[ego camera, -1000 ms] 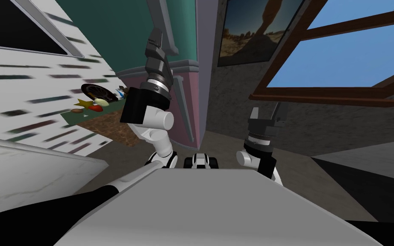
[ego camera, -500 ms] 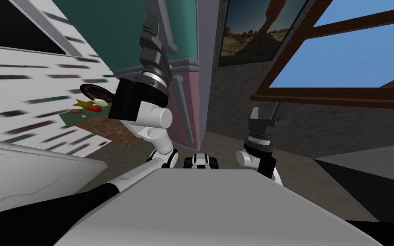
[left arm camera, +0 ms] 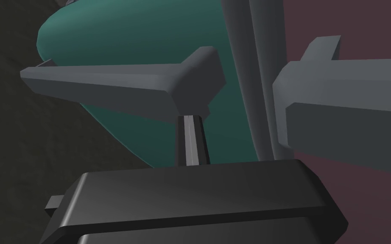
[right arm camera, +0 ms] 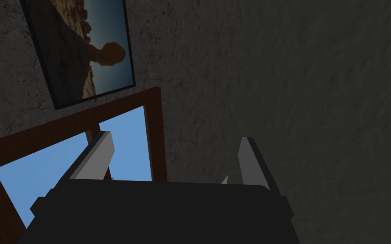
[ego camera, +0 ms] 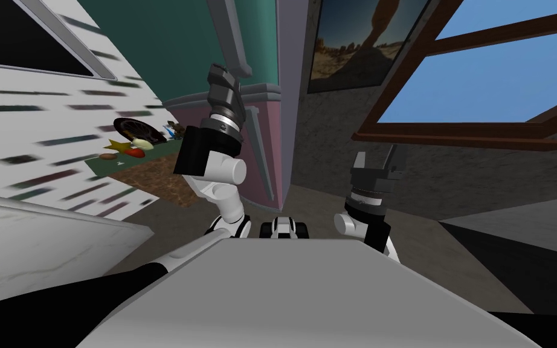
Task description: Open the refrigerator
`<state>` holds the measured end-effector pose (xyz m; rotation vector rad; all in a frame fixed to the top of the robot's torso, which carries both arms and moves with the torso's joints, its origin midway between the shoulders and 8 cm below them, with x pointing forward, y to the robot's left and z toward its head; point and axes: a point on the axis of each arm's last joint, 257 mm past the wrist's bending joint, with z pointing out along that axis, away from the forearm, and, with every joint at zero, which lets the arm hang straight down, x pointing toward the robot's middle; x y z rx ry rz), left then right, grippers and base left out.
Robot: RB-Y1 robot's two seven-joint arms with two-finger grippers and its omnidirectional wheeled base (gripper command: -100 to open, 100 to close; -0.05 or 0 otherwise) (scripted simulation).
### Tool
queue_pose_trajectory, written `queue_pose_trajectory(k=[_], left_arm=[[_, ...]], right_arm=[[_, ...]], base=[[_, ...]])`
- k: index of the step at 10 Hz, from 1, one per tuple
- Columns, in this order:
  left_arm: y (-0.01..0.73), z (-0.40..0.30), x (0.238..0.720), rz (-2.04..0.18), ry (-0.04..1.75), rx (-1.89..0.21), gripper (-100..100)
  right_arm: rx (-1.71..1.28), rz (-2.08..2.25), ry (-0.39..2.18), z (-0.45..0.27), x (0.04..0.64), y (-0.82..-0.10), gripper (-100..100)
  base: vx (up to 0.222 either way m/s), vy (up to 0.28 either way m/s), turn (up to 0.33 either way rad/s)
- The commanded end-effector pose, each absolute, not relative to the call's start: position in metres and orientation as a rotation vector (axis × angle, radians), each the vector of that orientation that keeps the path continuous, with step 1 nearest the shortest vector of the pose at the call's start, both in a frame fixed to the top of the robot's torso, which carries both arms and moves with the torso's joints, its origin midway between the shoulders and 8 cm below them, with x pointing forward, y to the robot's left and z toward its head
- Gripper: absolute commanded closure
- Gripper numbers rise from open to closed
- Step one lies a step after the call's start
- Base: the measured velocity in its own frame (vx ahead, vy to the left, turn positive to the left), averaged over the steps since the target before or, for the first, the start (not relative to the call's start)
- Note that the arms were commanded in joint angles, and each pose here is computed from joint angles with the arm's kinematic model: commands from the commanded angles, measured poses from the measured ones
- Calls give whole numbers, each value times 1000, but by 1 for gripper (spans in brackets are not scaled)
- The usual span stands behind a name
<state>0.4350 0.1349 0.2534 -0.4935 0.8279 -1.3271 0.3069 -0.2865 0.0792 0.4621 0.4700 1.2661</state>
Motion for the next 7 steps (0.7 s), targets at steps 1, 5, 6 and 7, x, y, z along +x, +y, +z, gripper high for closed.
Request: queue_pose_trajectory(k=[1,5,6,7], left_arm=[[136,254,436,-1306,836,-475,-100],[136,262,444,-1286,863,-465,-100],[135,264,446,-1299,866,-474,-100],[133,267,448,-1311,869,-484,-100]], right_arm=[[462,1266,470,79,307,-287,0],[462,1266,470,79,307,-287,0],[462,1266,470,79,307,-287,0],[462,1266,470,79,307,-287,0]], base=[[-5,5,-3],[2,32,-8],[7,55,-13],[10,51,-11]])
